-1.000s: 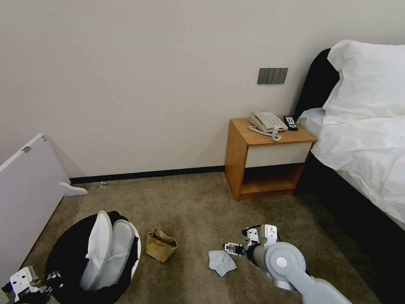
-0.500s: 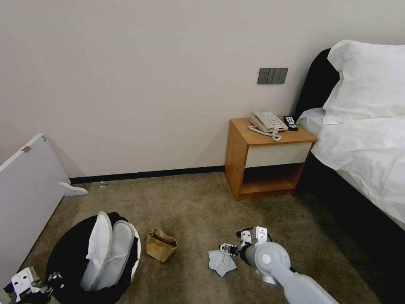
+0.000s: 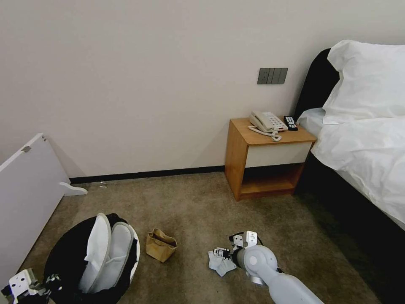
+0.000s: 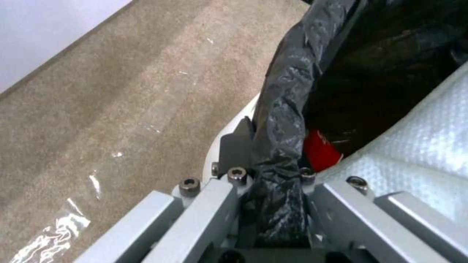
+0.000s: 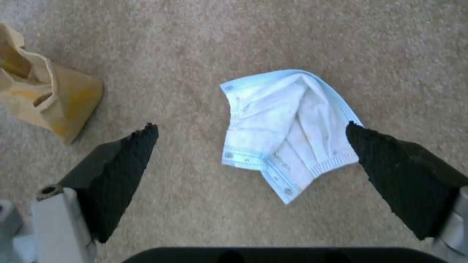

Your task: Pick up the trash bin, then pick up the garbage from the floor and place it into the trash bin.

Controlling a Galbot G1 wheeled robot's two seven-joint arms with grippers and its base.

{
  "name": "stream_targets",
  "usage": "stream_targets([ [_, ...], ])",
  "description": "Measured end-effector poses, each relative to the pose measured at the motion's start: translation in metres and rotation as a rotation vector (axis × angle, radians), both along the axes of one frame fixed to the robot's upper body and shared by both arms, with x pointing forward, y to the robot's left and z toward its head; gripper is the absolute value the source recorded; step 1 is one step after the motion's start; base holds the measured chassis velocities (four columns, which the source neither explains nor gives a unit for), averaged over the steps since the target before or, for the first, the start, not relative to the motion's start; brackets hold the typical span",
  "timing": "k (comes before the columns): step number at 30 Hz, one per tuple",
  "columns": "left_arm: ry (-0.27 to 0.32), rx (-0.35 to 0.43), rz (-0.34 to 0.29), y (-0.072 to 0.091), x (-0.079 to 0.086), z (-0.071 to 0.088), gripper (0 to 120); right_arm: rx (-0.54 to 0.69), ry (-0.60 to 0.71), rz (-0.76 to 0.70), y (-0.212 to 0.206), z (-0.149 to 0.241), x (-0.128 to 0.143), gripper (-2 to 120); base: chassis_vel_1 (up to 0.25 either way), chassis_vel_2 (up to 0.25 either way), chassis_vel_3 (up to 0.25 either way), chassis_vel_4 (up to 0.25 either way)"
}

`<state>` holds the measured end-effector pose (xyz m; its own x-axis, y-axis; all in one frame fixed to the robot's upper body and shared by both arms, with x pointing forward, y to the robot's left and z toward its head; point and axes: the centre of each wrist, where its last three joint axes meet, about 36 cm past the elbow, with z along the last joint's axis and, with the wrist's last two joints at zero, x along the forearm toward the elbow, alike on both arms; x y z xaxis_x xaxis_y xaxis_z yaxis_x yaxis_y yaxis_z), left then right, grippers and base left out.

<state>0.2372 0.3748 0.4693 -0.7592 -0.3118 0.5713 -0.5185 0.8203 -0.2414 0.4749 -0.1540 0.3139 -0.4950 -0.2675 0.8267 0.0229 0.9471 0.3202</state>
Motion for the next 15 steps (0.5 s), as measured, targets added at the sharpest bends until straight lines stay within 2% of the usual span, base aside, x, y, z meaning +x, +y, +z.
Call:
stream_targets([
  [15,-0.007,0.002,-0.001,-0.001,-0.001,0.003,2,-0.035,-0.016,-0.003,0.005,-0.026,0.015,97,0.0,0.0,0.0,0.0],
])
